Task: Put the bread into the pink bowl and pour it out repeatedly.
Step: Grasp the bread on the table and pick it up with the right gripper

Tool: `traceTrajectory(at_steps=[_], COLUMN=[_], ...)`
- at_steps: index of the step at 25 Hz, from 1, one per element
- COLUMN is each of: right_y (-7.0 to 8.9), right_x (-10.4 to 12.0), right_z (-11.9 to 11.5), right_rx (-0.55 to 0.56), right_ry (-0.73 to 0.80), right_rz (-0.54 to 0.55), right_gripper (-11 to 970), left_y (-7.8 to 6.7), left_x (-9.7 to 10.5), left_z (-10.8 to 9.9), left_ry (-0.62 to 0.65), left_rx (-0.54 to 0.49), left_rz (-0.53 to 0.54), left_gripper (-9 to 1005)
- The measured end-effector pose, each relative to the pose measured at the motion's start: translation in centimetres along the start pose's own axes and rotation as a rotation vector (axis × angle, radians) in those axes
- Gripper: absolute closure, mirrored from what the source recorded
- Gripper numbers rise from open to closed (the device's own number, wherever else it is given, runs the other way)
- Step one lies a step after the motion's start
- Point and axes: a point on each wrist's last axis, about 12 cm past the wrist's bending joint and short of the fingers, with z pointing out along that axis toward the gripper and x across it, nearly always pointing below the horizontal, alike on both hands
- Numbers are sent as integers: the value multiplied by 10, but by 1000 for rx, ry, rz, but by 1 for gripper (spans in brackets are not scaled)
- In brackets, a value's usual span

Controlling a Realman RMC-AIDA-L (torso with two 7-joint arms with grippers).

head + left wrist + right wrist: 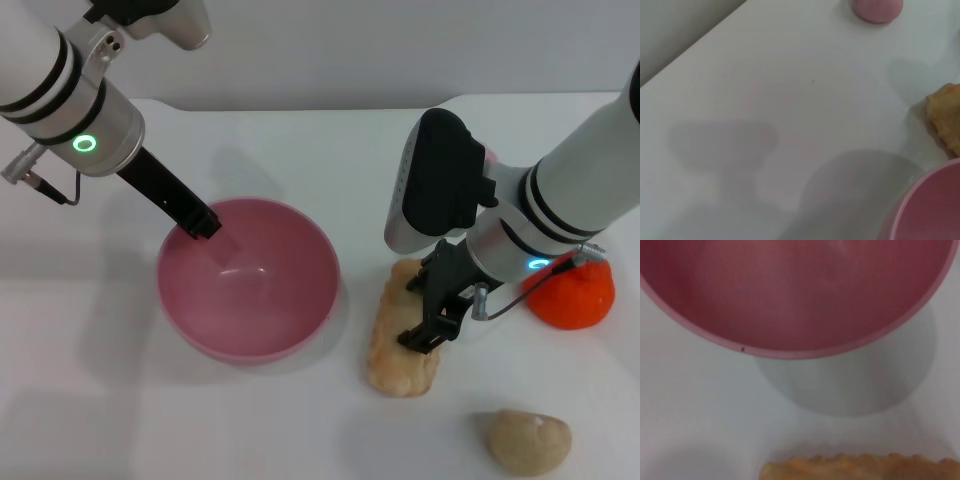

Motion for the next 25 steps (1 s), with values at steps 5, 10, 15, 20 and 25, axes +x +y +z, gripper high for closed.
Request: traceTrajectory(at_steps=[5, 10, 15, 20, 25], right_y=[0, 1, 2, 2, 3], right_x=[1, 2, 4, 6, 6], right_z=[2, 3, 4, 5, 5], right_rx=[-7, -9, -10, -9, -10], right_ry=[1, 3, 3, 14, 19], right_rz=[10, 15, 0, -7, -9], right_gripper=[285, 289, 293, 407, 457], left_y=[0, 0, 0, 0, -1], left_x=[-1, -2, -1, 0, 1], left_z=[0, 0, 1, 2, 2], left_ry=[-2, -4, -6, -10, -11], left_rx=[-2, -3, -4, 4, 9], left_rz=[6, 11, 8, 5, 2], left_gripper=[933, 933, 933, 932, 932])
